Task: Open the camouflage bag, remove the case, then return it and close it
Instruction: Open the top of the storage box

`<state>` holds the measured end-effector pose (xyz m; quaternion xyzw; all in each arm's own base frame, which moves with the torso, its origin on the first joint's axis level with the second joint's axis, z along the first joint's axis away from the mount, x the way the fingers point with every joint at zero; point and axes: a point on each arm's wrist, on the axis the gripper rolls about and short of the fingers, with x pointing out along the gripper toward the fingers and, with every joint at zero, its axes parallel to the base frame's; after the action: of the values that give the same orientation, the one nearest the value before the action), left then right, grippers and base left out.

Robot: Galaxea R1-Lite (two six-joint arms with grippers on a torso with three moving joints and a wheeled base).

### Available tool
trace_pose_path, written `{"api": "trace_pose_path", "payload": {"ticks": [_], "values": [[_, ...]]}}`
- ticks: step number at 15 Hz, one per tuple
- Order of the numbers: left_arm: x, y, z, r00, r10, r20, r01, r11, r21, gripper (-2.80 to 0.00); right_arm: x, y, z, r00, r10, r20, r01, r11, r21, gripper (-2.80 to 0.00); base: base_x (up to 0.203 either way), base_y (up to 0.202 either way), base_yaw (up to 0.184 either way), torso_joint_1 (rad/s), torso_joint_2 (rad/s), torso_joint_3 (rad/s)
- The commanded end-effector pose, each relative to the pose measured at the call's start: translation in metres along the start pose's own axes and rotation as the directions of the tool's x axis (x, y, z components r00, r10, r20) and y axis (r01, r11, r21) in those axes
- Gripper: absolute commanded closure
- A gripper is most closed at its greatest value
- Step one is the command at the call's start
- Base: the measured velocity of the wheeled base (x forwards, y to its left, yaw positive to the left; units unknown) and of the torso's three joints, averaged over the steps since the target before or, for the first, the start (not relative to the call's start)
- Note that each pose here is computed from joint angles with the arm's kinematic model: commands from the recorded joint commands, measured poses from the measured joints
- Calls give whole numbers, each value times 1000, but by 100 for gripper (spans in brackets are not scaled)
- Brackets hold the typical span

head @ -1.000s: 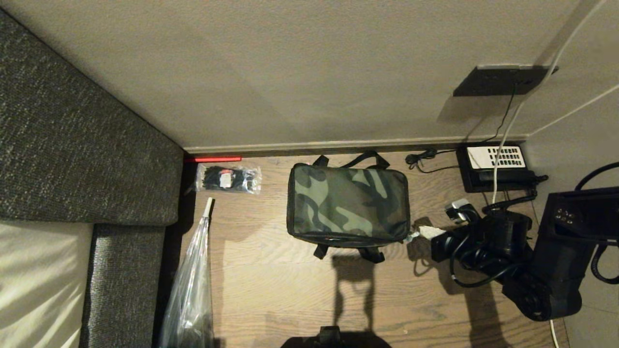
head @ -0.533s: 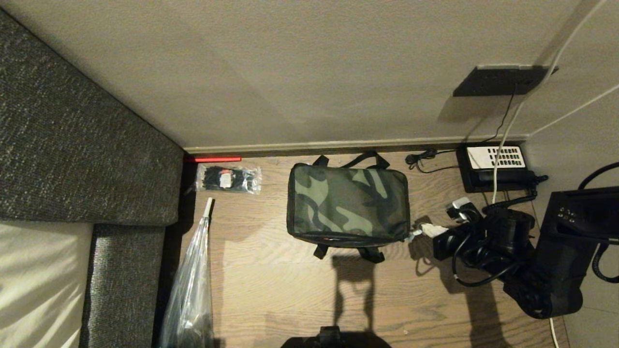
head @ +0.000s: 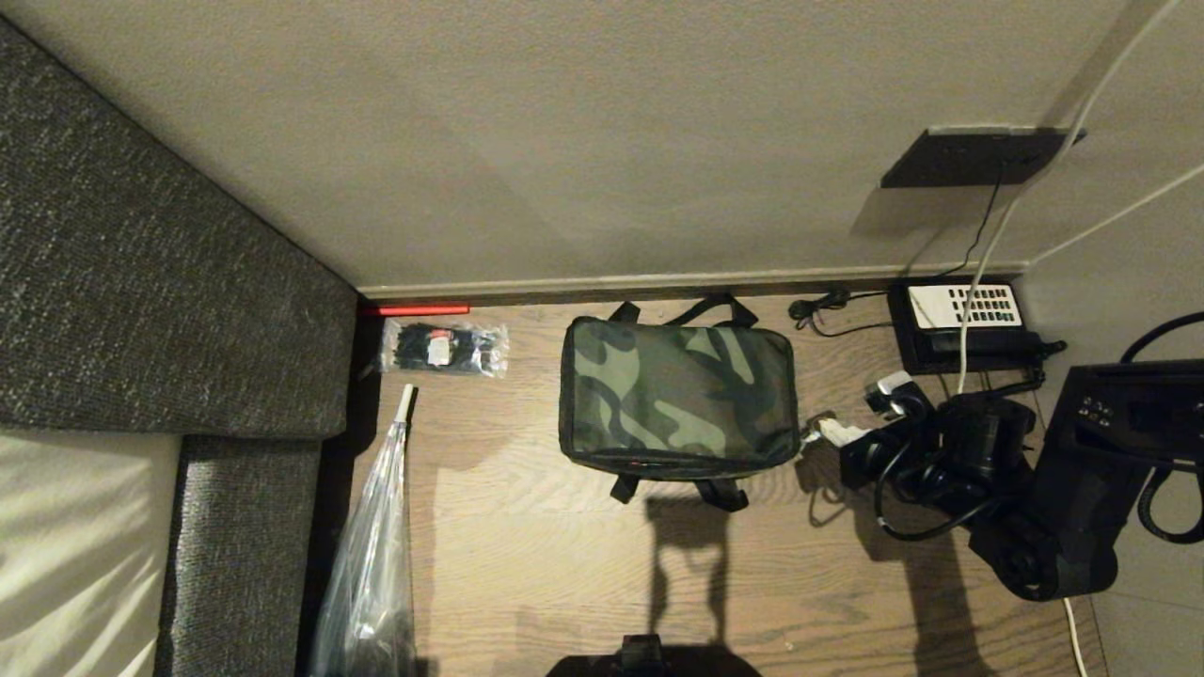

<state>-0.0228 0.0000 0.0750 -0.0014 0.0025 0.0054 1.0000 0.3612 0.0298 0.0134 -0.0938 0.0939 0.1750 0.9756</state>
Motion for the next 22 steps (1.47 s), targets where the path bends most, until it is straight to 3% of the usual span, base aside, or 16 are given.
{"api": "trace_pose_path", "payload": {"ticks": [1,10,22], "values": [[0,0,-1,1000,1,-1,-1,1000,0,0,5,-2,3,1000,-2,18,2,1000,-8,0,0,0,0,0,0,0],[0,0,-1,1000,0,-1,0,1000,0,0,18,-5,16,990,103,98,-100,994,-33,0,0,0,0,0,0,0],[0,0,-1,1000,0,-1,0,1000,0,0,47,-18,34,974,82,213,-69,995,-71,0,0,0,0,0,0,0]]}}
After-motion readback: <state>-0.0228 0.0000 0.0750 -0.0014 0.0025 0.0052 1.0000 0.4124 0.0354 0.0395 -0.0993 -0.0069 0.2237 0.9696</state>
